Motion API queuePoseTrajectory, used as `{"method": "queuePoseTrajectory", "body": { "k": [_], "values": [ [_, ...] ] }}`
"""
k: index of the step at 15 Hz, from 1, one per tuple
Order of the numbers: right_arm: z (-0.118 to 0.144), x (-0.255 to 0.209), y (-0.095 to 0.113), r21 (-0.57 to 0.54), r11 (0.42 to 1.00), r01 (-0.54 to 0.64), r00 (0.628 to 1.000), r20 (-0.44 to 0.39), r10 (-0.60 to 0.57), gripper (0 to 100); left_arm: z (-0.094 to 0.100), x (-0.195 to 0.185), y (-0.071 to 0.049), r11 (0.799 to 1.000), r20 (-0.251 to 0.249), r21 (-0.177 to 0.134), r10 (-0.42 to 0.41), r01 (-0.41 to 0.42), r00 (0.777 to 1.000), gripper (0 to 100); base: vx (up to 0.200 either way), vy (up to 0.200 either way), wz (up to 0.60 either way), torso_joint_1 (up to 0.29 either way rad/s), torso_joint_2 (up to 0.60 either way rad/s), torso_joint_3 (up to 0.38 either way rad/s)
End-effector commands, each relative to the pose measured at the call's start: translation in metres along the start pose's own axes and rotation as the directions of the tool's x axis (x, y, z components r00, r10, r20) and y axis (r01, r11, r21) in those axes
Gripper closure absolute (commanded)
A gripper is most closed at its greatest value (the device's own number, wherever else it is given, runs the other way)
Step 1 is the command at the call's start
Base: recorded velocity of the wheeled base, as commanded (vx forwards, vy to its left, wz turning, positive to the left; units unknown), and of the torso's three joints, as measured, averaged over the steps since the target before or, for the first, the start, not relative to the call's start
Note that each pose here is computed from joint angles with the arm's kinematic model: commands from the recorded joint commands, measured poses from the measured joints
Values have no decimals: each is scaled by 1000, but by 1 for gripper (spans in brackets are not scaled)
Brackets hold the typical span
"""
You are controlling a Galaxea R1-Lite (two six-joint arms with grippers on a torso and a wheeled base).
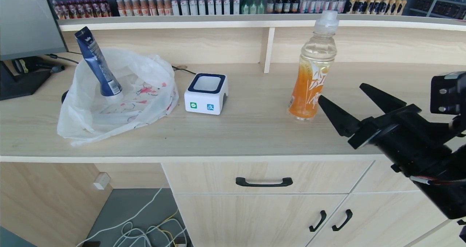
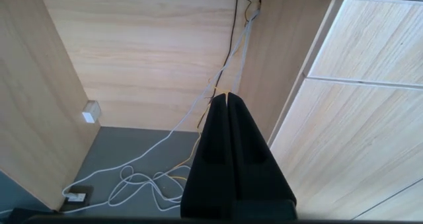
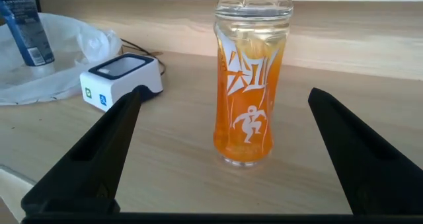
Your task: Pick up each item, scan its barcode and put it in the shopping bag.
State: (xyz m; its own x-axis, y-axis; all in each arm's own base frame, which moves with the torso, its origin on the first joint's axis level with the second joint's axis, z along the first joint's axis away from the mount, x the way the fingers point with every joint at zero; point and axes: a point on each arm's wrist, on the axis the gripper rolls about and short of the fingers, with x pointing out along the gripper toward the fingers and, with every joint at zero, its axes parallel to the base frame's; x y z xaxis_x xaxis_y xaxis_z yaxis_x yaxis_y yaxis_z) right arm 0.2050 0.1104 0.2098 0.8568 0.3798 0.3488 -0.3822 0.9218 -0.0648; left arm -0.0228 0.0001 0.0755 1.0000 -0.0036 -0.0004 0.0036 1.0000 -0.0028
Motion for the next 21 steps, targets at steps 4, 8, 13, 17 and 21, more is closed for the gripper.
{"method": "queuePoseTrajectory", "body": {
  "k": [4,8,13,17,21],
  "values": [
    [16,37,-6,-19,999,32,995,-96,-34,0,0,0,0,1000,0,0,2,-2,1000,100,0,0,0,0,0,0],
    [37,66,-7,-57,997,42,984,-170,-51,0,0,0,0,1000,0,0,2,-2,1000,100,0,0,0,0,0,0],
    [36,70,14,-85,994,73,970,-224,-90,0,0,0,0,1000,0,0,2,-2,1000,100,0,0,0,0,0,0],
    [27,75,19,-73,994,85,965,-244,-101,0,0,0,0,1000,0,0,2,-2,1000,100,0,0,0,0,0,0],
    [9,89,22,-62,986,154,959,-233,-164,0,0,0,0,1000,0,0,2,-2,1000,100,0,0,0,0,0,0]
  ]
}}
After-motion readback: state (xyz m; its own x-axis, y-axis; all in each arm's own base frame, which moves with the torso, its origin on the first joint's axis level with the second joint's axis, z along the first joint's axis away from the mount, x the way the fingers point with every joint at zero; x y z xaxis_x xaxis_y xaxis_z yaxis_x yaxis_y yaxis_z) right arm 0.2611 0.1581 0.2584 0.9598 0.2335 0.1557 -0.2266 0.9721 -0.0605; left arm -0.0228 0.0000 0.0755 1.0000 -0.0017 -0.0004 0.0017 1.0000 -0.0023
